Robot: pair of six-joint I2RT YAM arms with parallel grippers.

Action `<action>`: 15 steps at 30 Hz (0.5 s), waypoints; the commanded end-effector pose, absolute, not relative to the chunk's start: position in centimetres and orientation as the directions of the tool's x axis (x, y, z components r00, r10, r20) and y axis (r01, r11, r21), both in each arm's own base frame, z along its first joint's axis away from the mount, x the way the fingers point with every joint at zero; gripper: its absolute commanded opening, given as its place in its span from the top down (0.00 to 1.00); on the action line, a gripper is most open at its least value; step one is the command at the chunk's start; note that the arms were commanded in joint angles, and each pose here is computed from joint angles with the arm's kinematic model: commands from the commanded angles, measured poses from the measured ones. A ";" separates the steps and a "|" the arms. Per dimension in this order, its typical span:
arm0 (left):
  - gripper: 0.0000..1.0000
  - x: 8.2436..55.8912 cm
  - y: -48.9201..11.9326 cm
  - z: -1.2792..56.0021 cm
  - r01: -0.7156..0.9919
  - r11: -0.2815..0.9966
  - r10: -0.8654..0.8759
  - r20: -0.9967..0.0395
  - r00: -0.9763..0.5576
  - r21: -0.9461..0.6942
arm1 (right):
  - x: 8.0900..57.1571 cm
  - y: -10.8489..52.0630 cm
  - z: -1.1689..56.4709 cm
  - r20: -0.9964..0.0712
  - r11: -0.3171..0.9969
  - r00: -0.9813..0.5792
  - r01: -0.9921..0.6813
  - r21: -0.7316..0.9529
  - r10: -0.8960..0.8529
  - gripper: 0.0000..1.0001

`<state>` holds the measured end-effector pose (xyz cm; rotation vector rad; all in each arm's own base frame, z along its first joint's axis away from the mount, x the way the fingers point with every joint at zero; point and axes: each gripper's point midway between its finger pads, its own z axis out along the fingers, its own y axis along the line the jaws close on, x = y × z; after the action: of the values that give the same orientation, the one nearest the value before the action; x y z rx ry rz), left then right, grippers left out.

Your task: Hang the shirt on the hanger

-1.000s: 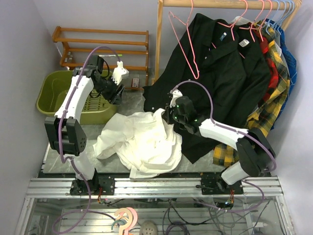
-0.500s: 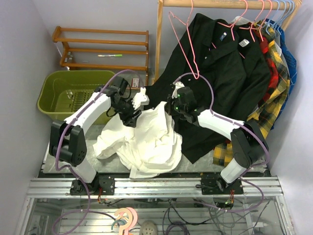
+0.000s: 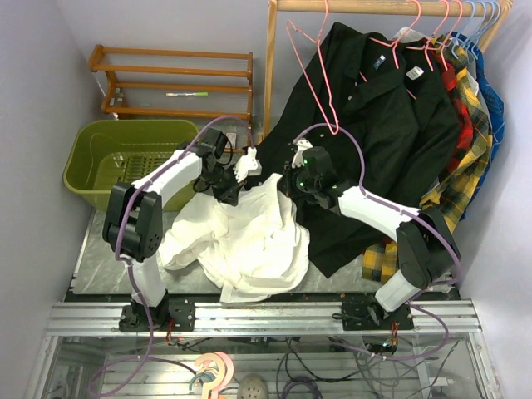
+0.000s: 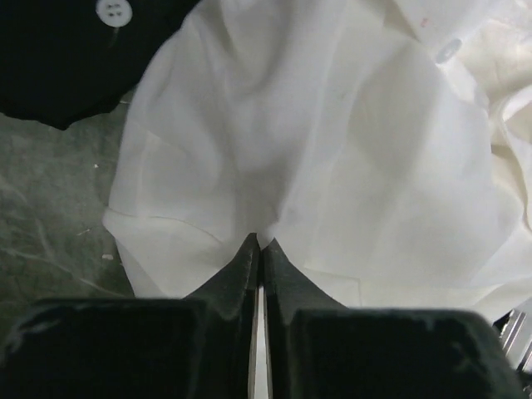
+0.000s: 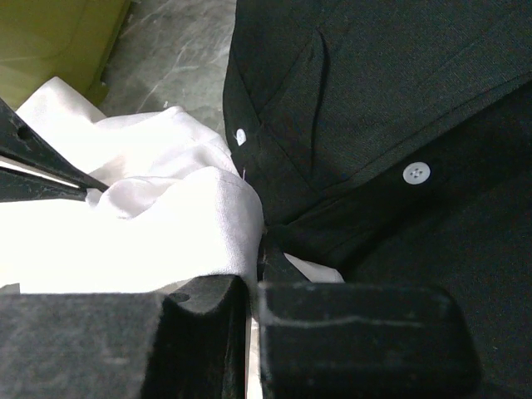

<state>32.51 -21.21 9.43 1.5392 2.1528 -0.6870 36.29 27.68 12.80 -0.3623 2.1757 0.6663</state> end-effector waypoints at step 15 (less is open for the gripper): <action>0.93 47.0 -13.4 17.6 0.761 0.621 0.660 -0.648 -0.380 0.187 | 36.8 27.5 14.5 -0.744 0.889 -0.652 -0.417 0.188 -0.149 1.00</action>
<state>43.32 -15.87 16.84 1.2184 2.1037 -0.3628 36.81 28.28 15.34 -0.3829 2.2228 0.5859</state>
